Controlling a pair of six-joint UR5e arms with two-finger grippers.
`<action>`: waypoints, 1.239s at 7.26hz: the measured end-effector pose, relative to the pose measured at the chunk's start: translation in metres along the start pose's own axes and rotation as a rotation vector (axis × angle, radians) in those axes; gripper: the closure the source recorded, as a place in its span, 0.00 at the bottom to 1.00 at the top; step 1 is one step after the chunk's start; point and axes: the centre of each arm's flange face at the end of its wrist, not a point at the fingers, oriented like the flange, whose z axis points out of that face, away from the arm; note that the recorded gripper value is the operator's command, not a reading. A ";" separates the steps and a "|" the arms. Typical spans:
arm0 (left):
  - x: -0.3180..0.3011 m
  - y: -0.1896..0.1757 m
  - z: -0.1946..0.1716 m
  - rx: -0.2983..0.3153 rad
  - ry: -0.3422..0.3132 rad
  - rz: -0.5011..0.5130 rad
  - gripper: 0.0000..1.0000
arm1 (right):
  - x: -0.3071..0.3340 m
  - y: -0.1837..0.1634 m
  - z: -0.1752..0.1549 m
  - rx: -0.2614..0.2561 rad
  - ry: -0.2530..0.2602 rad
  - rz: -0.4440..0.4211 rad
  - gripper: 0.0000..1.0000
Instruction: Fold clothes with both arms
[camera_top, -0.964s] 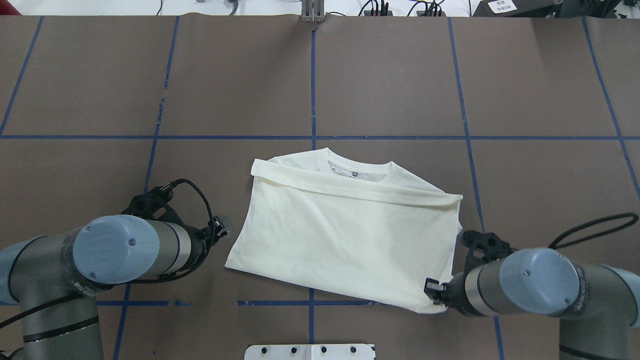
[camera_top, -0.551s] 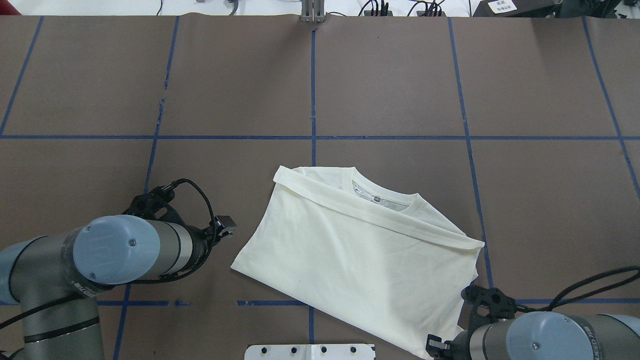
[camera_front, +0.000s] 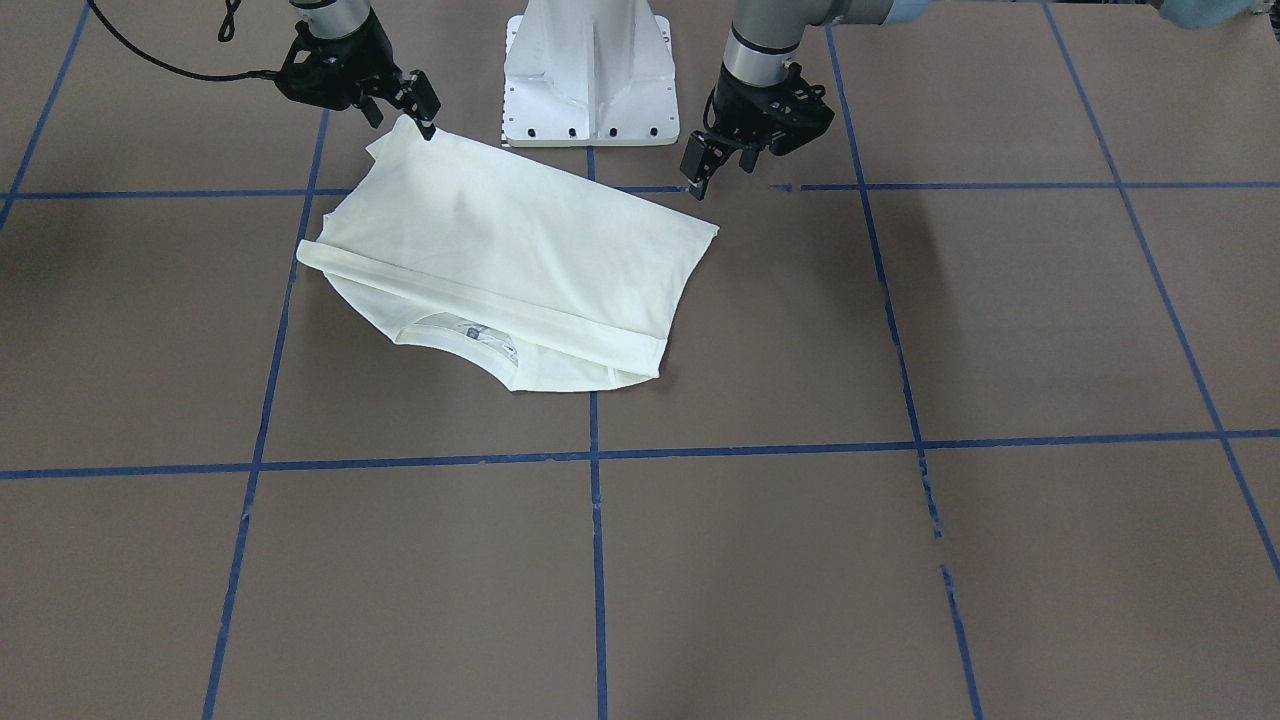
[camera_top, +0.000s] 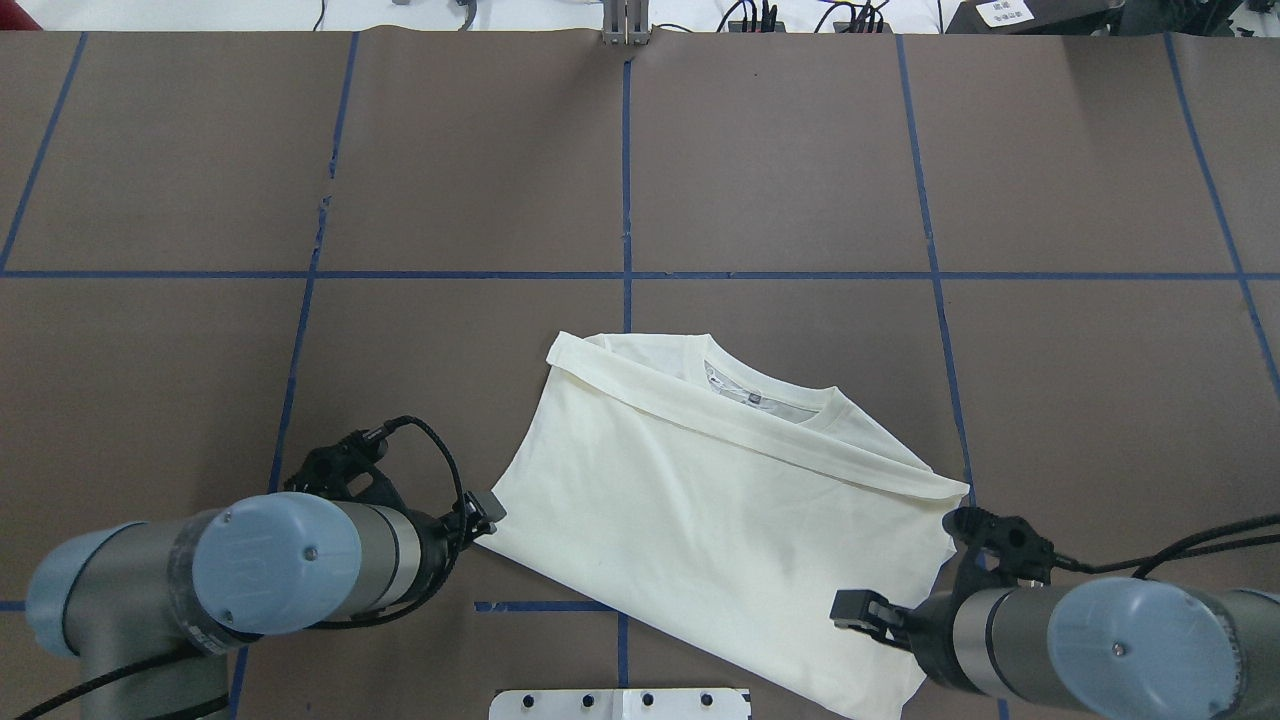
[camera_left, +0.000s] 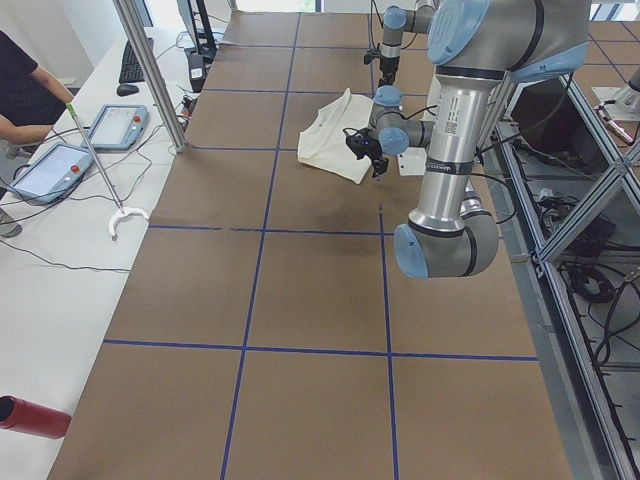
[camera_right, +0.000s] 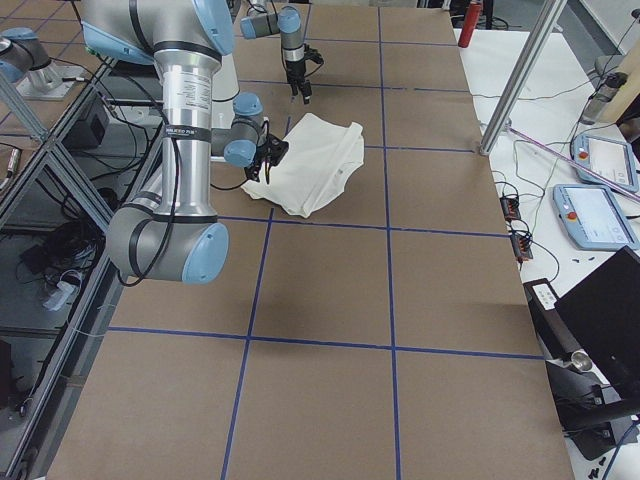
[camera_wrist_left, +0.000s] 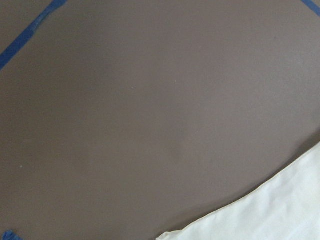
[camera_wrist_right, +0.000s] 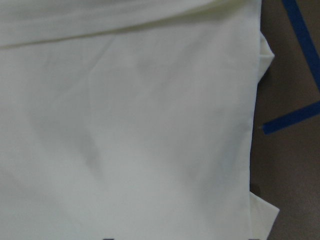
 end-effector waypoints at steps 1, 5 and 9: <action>0.000 0.011 0.014 -0.005 -0.021 0.000 0.02 | -0.014 -0.020 -0.012 0.027 -0.041 0.028 0.00; 0.022 -0.005 0.036 0.075 -0.005 0.001 0.04 | -0.045 -0.053 -0.036 0.056 -0.122 0.057 0.00; 0.036 -0.022 0.060 0.108 -0.010 -0.001 0.21 | -0.047 -0.058 -0.038 0.064 -0.127 0.059 0.00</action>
